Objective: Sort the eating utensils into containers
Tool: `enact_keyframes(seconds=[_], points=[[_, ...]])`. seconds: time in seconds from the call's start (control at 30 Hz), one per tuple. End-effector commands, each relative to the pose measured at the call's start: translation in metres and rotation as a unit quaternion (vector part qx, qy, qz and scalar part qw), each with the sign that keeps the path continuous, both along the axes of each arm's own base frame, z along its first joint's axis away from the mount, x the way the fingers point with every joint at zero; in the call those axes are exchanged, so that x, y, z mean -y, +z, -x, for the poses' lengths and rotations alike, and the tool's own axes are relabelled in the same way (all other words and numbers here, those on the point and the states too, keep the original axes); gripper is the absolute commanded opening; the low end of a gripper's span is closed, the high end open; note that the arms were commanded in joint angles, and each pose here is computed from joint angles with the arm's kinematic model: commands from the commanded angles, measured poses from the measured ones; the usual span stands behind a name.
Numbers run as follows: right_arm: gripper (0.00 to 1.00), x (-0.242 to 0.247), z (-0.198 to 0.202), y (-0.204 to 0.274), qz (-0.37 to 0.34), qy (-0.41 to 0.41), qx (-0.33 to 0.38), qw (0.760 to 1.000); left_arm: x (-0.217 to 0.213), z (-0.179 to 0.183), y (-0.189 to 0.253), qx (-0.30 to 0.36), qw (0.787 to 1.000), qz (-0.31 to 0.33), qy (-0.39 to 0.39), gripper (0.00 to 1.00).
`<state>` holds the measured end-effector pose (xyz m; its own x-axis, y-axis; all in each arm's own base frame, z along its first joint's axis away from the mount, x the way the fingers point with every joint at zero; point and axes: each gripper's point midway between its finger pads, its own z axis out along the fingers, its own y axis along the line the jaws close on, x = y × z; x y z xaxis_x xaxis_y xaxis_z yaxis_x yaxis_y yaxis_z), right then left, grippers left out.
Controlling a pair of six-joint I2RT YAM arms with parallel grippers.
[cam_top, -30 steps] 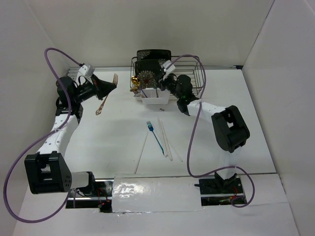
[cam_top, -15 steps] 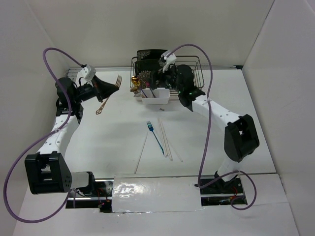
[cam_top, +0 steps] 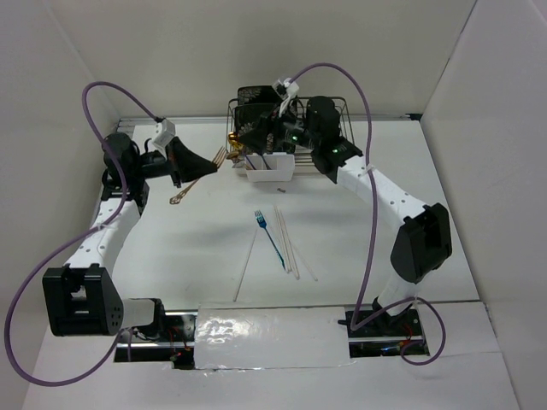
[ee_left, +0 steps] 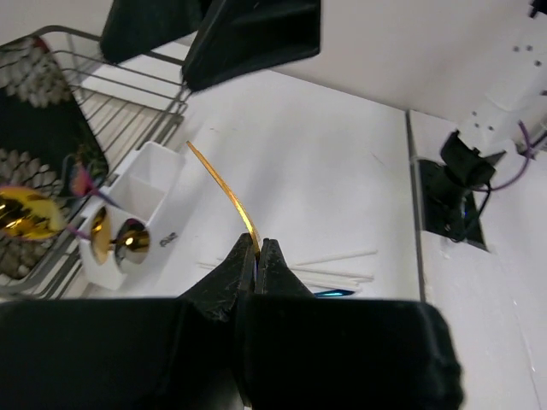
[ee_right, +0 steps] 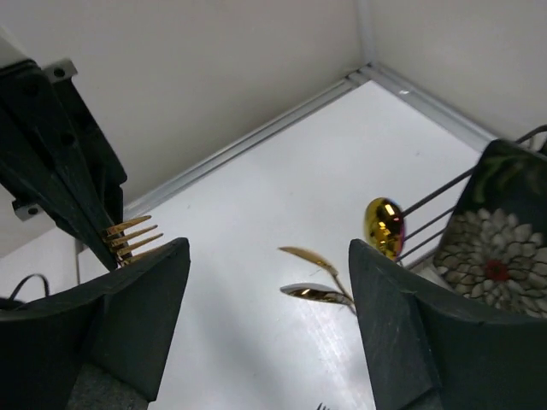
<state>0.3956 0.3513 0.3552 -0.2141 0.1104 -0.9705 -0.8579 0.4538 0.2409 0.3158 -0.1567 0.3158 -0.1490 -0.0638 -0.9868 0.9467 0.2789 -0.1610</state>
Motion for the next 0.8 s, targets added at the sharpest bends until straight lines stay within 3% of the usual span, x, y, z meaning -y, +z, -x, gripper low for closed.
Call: enact_keyframes(seconds=[0.0,0.3,0.4,0.43,0.53,0.73,0.77], points=[[0.8,-0.023,0.037,0.012,-0.004,0.073,0.011,0.997,0.011,0.022,0.025,0.073,0.995,-0.013,-0.065,0.0],[0.8,-0.038,0.07,0.016,0.0,0.136,0.034,0.99,0.017,0.021,0.026,0.082,0.994,-0.013,-0.073,0.0],[0.74,-0.04,0.073,0.013,0.002,0.139,0.027,0.99,0.017,0.019,0.027,0.085,0.993,-0.013,-0.075,0.0],[0.63,-0.04,0.071,0.011,0.004,0.138,0.027,0.99,0.017,0.02,0.029,0.092,0.993,-0.014,-0.078,0.0],[0.56,-0.042,0.074,0.013,0.005,0.149,0.03,0.988,0.017,0.024,0.029,0.094,0.991,-0.016,-0.093,0.0],[0.24,-0.045,0.076,0.011,0.015,0.166,0.035,0.985,0.018,0.024,0.027,0.081,0.992,-0.015,-0.097,0.0],[0.14,-0.046,0.078,0.011,0.017,0.173,0.037,0.984,0.017,0.024,0.027,0.079,0.992,-0.015,-0.096,0.0]])
